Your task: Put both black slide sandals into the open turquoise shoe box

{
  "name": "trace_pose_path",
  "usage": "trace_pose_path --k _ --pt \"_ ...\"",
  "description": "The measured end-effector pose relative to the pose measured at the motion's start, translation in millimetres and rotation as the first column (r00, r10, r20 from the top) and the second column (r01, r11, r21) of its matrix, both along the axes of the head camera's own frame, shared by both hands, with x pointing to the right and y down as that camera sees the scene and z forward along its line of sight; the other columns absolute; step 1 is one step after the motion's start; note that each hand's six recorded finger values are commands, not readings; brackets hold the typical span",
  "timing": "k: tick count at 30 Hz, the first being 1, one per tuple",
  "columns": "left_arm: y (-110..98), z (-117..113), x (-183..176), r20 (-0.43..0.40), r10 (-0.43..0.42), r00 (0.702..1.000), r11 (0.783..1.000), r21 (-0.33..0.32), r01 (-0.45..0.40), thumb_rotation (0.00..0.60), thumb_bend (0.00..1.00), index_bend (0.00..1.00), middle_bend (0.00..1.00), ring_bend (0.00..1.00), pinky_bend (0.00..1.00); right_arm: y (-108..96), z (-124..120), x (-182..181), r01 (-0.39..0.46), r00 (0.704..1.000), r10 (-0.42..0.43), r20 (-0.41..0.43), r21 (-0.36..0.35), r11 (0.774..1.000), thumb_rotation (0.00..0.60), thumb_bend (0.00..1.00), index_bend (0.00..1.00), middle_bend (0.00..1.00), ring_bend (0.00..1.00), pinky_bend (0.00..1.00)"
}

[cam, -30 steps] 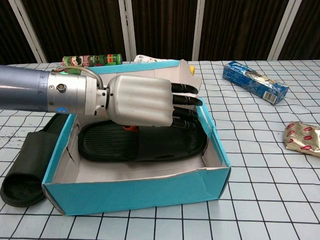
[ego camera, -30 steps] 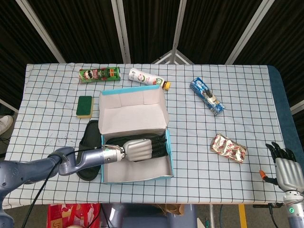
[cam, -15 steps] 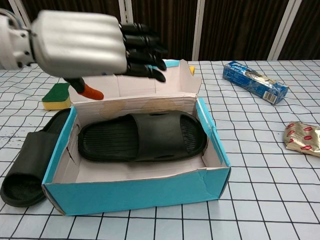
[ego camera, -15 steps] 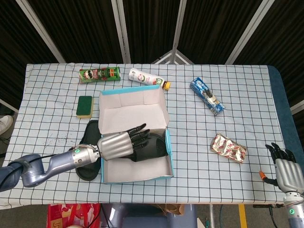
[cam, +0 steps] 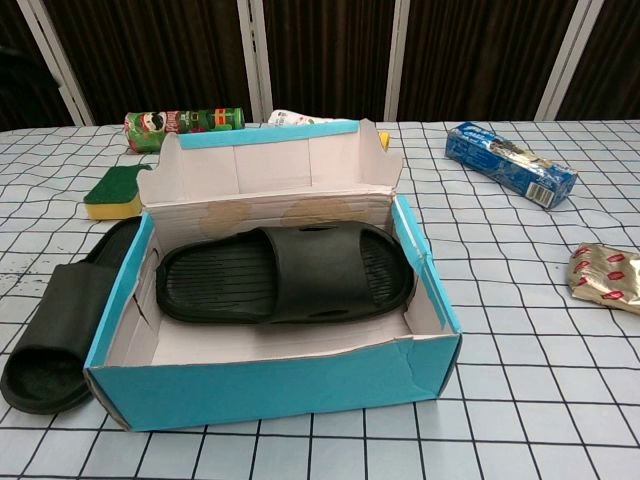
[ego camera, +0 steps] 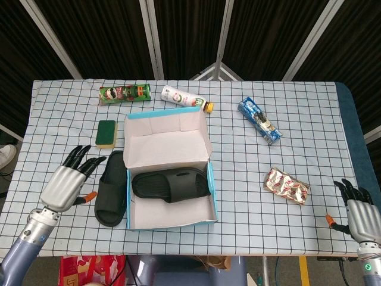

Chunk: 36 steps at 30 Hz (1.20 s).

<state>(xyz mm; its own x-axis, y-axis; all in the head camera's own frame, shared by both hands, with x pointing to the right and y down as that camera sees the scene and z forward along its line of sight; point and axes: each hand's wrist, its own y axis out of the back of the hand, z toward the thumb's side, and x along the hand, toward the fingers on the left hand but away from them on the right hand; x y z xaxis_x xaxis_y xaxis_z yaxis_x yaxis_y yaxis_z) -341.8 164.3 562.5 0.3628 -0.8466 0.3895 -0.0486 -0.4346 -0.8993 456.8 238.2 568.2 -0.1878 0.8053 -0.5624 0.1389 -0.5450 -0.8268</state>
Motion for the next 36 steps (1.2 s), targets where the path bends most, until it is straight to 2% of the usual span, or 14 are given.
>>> trace_pose_path --k 3,7,12,15,22,36 --pt "20.2 12.3 -22.4 -0.001 -0.084 0.996 0.994 -0.067 0.083 0.6 0.19 0.17 0.24 0.0 0.05 0.4 -0.1 -1.1 0.003 1.0 -0.003 0.001 -0.001 1.0 0.6 0.29 0.13 0.08 0.16 0.07" --pt "35.8 27.5 -35.2 0.017 -0.104 0.994 0.988 -0.109 0.106 0.6 0.17 0.16 0.22 0.0 0.05 0.8 -0.5 -0.9 0.002 1.0 -0.002 0.0 -0.001 1.0 0.6 0.29 0.13 0.08 0.16 0.07" --pt "45.0 44.1 -39.6 0.058 -0.08 0.995 0.99 -0.115 0.086 0.6 0.15 0.14 0.14 0.0 0.02 1.0 -1.4 1.0 -0.005 1.0 0.005 0.001 0.0 1.0 0.6 0.29 0.13 0.08 0.16 0.07" --pt "48.2 54.4 -40.5 0.081 -0.065 0.995 0.991 -0.109 0.074 0.6 0.15 0.14 0.14 0.0 0.02 1.3 -0.3 1.5 -0.004 1.0 0.004 0.002 -0.007 1.0 0.6 0.29 0.13 0.08 0.16 0.07" --pt "58.6 78.5 -31.1 0.083 -0.019 0.996 0.988 -0.149 0.031 0.6 0.15 0.14 0.14 0.0 0.02 0.6 0.8 3.2 -0.009 1.0 0.009 0.002 -0.01 1.0 0.6 0.29 0.13 0.08 0.16 0.07" --pt "66.5 99.7 -13.0 0.107 0.057 0.993 0.991 -0.124 -0.043 0.6 0.15 0.14 0.14 0.0 0.02 0.7 2.5 4.4 -0.01 1.0 0.01 0.001 -0.022 1.0 0.6 0.29 0.13 0.08 0.16 0.07"
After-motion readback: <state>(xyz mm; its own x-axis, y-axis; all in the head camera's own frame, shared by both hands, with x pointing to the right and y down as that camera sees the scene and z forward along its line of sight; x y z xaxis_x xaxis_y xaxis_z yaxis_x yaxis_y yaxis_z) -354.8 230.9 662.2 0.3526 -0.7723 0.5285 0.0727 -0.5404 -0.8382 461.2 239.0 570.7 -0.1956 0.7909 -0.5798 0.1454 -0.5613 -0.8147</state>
